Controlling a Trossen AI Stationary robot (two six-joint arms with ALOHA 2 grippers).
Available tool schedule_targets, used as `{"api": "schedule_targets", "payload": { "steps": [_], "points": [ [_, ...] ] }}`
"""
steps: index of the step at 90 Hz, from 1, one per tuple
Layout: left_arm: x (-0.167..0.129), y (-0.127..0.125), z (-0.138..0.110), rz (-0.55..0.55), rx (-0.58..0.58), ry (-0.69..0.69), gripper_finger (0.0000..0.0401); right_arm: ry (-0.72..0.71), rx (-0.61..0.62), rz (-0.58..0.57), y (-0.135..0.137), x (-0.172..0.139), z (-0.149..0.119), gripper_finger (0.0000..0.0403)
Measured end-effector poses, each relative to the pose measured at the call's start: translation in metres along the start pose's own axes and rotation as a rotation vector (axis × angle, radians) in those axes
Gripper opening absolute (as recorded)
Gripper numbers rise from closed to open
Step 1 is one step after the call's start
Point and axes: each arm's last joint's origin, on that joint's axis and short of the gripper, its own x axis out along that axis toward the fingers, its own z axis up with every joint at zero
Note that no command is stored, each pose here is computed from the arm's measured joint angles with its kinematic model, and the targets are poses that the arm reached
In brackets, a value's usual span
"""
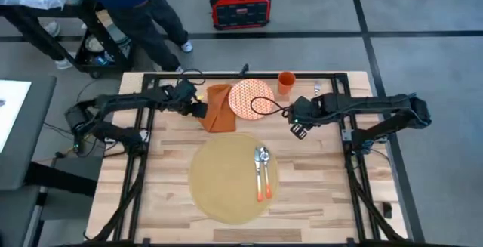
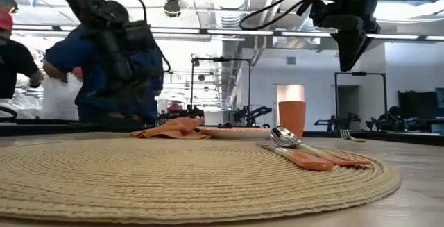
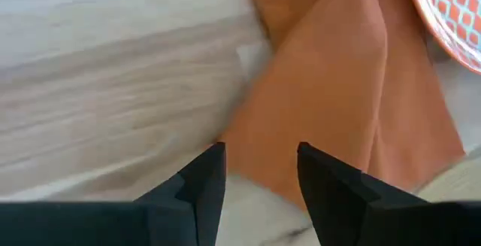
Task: Set table place
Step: Fold the orange napkin
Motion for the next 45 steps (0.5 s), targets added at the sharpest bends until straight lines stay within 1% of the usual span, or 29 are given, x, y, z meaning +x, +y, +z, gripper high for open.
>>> {"api": "schedule_targets", "payload": {
  "steps": [10, 22, 37, 45],
  "points": [
    [0.010, 0.003, -0.003, 0.050, 0.048, 0.045, 0.0146, -0.001, 0.000, 0.001, 0.000, 0.000, 0.000, 0.0092],
    [0.025, 0.004, -0.007, 0.052, 0.112, 0.125, 0.0146, 0.000, 0.001, 0.001, 0.000, 0.000, 0.000, 0.0092],
    [0.035, 0.004, -0.006, 0.058, 0.121, 0.143, 0.0144, -0.002, -0.001, 0.005, 0.001, 0.000, 0.000, 0.0092],
    [0.036, 0.005, -0.006, 0.058, 0.120, 0.149, 0.0127, -0.002, -0.001, 0.006, 0.001, 0.000, 0.000, 0.0092]
  ]
}}
